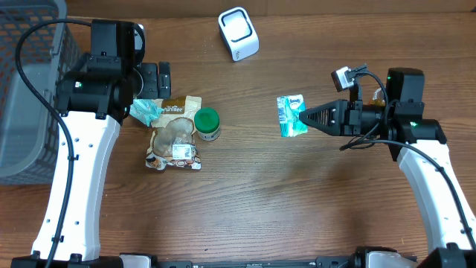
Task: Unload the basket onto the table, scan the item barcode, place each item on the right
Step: 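Lift the Kleenex pack and hold it up with the right gripper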
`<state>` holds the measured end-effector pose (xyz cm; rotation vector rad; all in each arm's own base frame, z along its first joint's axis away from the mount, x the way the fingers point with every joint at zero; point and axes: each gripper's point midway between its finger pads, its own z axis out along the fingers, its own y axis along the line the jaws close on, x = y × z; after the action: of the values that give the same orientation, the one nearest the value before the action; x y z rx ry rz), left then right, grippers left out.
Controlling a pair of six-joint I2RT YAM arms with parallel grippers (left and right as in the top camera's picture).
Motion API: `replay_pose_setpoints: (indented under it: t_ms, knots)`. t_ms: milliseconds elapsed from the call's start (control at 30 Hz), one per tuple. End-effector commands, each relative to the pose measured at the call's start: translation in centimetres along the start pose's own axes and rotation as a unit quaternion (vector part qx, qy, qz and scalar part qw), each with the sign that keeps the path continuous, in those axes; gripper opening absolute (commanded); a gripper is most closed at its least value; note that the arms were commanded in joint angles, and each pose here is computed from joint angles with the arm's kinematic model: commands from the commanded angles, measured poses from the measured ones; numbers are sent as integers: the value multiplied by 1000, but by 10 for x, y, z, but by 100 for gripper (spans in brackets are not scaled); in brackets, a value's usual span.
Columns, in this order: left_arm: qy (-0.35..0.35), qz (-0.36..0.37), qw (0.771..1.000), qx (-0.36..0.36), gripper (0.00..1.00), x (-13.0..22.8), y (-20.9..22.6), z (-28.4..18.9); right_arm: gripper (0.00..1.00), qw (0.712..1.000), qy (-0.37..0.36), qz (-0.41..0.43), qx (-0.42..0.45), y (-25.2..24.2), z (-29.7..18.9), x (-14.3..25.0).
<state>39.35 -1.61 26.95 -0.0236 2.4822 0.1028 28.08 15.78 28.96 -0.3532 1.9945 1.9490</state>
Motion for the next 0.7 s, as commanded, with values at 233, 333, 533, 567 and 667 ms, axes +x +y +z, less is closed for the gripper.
replay_pose_setpoints:
  t_ms: [233,333,533,567,667]
  knots:
    - [-4,6,1000,-3,100,-4,2,-1,4,1000,9,16,-16,22,1,7]
    - [-4,6,1000,-3,99,-4,2,-1,4,1000,16,16,-19,23,5,9]
    - [-4,6,1000,-3,100,-4,2,-1,4,999,26,14,-24,25,10,13]
    - [-4,6,1000,-3,100,-4,2,-1,4,999,27,14,-24,25,11,13]
    - [-4,6,1000,-3,99,-4,2,-1,4,999,27,12,-24,25,11,13]
